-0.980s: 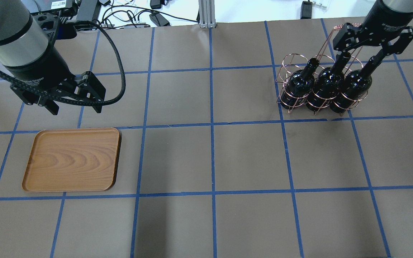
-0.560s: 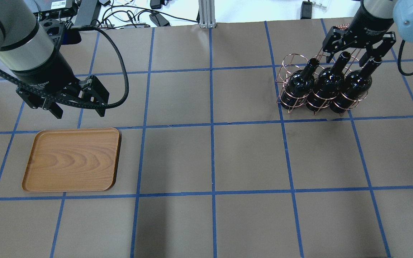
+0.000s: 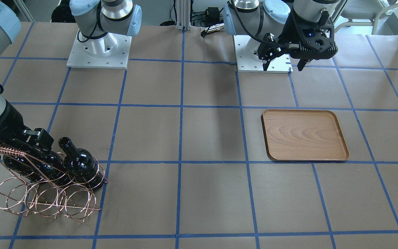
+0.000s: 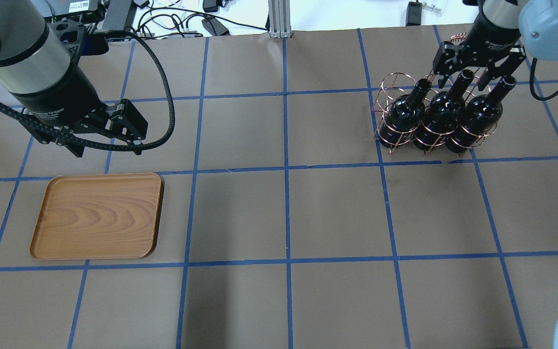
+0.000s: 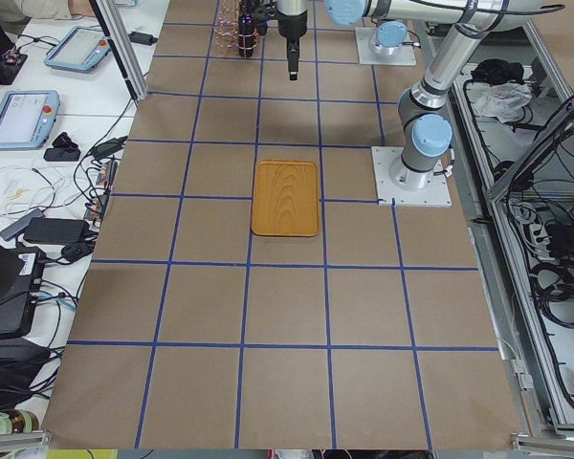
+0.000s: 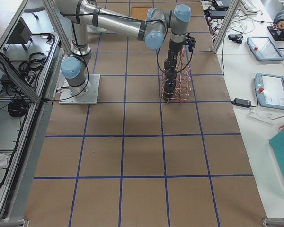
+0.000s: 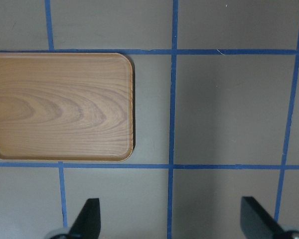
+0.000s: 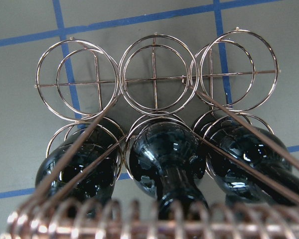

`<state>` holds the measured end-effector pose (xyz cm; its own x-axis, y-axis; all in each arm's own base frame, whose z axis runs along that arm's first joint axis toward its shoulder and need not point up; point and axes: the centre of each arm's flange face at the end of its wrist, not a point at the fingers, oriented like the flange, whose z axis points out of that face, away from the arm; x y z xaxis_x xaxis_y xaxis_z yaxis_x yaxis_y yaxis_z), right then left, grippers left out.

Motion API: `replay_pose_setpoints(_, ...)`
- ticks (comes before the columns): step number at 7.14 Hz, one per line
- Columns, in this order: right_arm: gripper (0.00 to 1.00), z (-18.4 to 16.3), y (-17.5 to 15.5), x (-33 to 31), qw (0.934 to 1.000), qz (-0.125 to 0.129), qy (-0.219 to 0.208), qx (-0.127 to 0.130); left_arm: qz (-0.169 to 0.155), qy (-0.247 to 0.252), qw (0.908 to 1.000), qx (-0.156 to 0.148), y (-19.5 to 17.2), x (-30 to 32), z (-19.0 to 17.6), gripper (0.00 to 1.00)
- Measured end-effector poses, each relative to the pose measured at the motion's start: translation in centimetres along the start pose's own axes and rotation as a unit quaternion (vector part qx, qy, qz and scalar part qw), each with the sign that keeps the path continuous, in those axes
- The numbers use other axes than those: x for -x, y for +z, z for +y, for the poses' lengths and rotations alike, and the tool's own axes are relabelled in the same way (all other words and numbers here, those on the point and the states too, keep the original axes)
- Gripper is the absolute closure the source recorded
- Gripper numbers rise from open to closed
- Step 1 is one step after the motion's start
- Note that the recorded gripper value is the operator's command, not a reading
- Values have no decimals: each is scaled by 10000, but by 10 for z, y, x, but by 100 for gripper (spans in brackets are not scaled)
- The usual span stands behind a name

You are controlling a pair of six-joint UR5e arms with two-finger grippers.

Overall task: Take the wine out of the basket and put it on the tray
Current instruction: 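Lower the right gripper onto the middle wine bottle in the copper rack, then close the right gripper on the bottle neck and lift it out of the rack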

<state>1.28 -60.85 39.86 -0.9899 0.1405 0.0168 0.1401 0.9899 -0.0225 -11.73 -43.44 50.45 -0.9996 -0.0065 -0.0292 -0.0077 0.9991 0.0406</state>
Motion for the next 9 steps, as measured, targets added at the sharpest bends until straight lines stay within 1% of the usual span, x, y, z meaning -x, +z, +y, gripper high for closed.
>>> replay_pose_setpoints(1, 38, 0, 1, 0, 10000, 2, -12, 3, -17, 23, 10000, -18, 0, -2, 2, 0)
replay_pose_setpoints(3, 38, -2, 3, 0, 10000, 4, -37, 18, -3, 45, 10000, -13, 2, -3, 2, 0)
replay_pose_setpoints(6, 48, -3, 4, -1, 10000, -1, -71, 16, -21, 52, 10000, -15, 2, -3, 3, 0)
replay_pose_setpoints(7, 57, -3, 4, -1, 10000, -1, -67, 19, -30, 54, 10000, -5, 3, -2, 2, 0)
replay_pose_setpoints(8, 81, -3, 5, -2, 10000, -1, -64, 23, -34, 53, 10000, 9, 5, -2, 0, 0)
replay_pose_setpoints(9, 100, -3, 5, -2, 10000, 4, -58, 35, -35, 46, 10000, 12, 5, -2, 0, 0)
